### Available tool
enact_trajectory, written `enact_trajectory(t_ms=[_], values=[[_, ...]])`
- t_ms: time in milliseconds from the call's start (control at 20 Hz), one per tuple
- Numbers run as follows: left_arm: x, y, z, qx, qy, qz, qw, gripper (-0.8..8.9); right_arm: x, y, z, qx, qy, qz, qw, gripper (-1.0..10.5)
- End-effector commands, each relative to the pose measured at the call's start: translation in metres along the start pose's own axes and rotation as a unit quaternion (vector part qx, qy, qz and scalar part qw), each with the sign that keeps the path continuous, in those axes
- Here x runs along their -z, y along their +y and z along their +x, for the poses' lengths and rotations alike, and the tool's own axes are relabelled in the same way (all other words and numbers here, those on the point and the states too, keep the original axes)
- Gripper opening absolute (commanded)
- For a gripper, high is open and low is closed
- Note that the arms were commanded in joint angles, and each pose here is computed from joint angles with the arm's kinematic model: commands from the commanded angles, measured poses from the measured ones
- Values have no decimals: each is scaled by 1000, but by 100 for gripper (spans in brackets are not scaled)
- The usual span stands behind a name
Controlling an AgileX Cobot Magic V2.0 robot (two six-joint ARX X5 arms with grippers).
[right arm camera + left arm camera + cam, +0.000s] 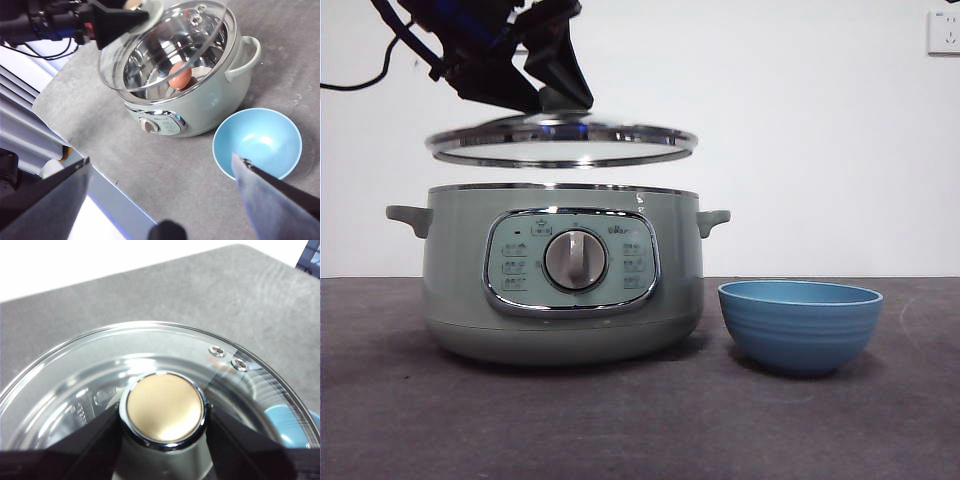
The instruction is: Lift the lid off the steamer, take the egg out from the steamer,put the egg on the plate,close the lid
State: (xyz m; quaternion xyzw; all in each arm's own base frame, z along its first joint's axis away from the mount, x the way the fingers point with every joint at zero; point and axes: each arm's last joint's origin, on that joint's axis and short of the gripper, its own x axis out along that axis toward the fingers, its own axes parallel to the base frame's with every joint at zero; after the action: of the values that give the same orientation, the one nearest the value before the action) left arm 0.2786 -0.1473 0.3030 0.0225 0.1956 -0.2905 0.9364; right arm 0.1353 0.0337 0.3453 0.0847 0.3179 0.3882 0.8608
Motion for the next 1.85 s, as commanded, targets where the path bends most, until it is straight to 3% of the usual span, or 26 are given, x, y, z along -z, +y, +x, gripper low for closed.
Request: enact_trajectory(t_ms=[50,500,750,1100,1500,1850], values=[[-17,-4,-19,6,-56,7,998,-9,-1,0,0,1,-1,1,1000,478],[-43,-18,-124,5,-137,18,990,-9,-9,-4,6,-2,-16,1,1000,478],[-30,-25,-191,-22,-137,14,990,-9,-31,-2,32,-47,-49,-3,998,478],[2,-30,-260,-74,-134,2,988,-9,-63,20,121,-41,21,-30,998,479],[18,-32,-287,-85,-138,-7,987,-9,-93,44,207,-3,73,-61,995,479],[23,-33,-290,-85,-128,-7,988,-9,-89,37,309,57,148,-86,984,479]])
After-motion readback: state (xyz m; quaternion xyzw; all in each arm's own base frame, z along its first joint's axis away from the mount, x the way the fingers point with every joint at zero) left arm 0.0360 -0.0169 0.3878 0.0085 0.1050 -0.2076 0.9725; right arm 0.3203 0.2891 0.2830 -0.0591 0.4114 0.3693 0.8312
